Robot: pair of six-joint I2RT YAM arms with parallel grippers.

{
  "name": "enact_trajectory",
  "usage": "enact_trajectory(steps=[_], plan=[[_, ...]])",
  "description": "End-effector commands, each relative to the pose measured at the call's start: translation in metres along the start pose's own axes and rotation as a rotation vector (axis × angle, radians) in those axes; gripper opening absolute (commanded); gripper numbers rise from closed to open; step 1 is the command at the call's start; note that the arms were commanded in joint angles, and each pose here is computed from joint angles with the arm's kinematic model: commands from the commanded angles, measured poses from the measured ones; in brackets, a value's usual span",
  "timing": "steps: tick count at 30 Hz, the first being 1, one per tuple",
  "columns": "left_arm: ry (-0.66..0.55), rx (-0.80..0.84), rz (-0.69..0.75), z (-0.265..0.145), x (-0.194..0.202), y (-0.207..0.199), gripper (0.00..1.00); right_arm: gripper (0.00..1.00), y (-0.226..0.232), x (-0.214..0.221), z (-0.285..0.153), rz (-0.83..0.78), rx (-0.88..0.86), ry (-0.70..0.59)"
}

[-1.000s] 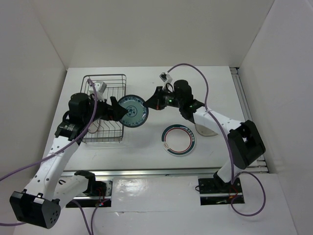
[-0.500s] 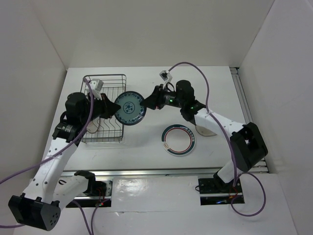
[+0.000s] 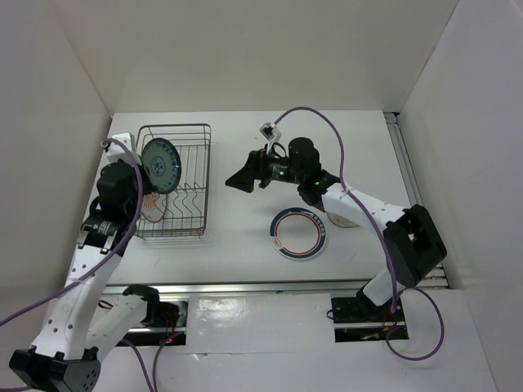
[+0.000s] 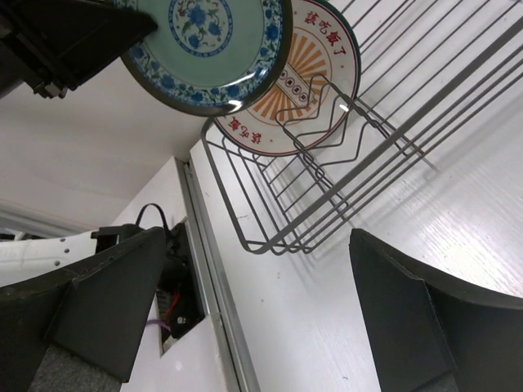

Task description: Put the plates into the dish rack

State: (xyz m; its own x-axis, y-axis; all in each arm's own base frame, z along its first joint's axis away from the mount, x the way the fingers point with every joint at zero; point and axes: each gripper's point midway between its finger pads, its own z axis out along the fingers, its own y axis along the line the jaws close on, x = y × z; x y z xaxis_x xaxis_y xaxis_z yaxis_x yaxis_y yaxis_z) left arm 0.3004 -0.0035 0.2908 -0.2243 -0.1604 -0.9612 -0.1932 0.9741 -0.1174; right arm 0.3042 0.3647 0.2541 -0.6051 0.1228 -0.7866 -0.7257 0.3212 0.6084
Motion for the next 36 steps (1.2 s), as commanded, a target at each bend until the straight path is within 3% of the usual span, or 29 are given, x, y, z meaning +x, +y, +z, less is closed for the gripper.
enact_trajectory(steps=[1, 13, 33, 36], plan=[[-0.042, -0.103, 0.04, 0.011, -0.011, 0.015, 0.0, 1.0, -0.004, 0.001, -0.005, -0.028, 0.004, -0.005], [0.144, -0.118, 0.081, 0.035, 0.031, 0.011, 0.0, 1.0, -0.015, 0.005, -0.027, -0.028, 0.011, -0.009], [0.259, -0.137, 0.091, 0.051, 0.055, 0.008, 0.0, 1.0, -0.021, 0.001, -0.038, -0.029, 0.008, -0.031], [0.285, -0.12, 0.096, 0.054, 0.063, 0.004, 0.07, 1.0, -0.021, 0.001, -0.038, -0.029, 0.008, -0.031]])
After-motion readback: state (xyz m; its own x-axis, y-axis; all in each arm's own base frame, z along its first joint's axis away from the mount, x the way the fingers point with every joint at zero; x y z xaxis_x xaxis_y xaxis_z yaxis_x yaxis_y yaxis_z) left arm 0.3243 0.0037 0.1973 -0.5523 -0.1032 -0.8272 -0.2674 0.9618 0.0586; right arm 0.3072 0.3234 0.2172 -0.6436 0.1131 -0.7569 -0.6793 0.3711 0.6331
